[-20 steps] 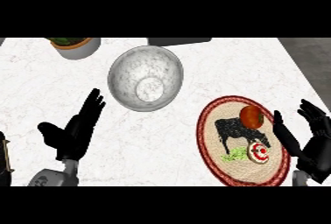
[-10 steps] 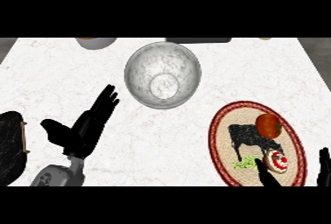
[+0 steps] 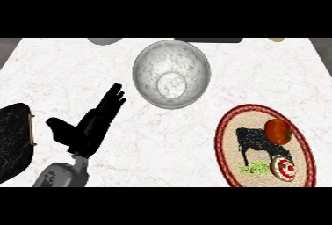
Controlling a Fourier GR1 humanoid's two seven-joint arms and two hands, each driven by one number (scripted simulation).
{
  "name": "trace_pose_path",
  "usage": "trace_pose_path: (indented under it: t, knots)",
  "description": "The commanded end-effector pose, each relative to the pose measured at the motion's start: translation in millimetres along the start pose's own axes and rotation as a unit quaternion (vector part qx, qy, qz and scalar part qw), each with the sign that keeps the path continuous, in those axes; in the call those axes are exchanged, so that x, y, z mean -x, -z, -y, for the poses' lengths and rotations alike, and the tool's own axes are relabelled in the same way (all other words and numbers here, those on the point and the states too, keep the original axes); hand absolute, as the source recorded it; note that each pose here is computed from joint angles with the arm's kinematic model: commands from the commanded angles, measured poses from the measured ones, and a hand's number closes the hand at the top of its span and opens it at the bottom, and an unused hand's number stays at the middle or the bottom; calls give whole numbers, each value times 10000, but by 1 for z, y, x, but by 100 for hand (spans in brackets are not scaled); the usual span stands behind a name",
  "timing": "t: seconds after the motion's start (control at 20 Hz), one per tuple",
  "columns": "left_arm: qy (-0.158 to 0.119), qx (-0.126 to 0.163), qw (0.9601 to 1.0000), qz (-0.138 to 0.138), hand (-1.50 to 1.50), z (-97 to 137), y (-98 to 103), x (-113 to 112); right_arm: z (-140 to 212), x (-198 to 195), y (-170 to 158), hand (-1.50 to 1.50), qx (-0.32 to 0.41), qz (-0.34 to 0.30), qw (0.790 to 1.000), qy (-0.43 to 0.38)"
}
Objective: Pick the tomato from the placemat and place it in the bowl
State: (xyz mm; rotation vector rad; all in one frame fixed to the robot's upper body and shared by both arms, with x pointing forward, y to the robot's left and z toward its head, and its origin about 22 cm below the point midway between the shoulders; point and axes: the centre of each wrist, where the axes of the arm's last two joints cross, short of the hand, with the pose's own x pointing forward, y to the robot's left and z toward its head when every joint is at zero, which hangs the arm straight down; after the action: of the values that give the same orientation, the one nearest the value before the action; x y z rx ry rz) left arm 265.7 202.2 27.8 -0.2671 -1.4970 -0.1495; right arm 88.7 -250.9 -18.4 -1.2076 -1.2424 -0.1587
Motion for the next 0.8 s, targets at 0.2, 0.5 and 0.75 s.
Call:
trace_pose_path:
  t: [0.2,0.5,0.75]
  knots:
    - [111,79,9999,28,0,10,10,-1,4,-58,20,-150,-573,-1086,9912,-499]
    - [-144,82,9998,-58,0,1,1,8,1,-115,50,-150,-835,-1542,9791,-1029]
    - [-26,-26,10000,-26,0,-1,2,8,-20,-132,53,-150,-1366,-1788,9676,-1144]
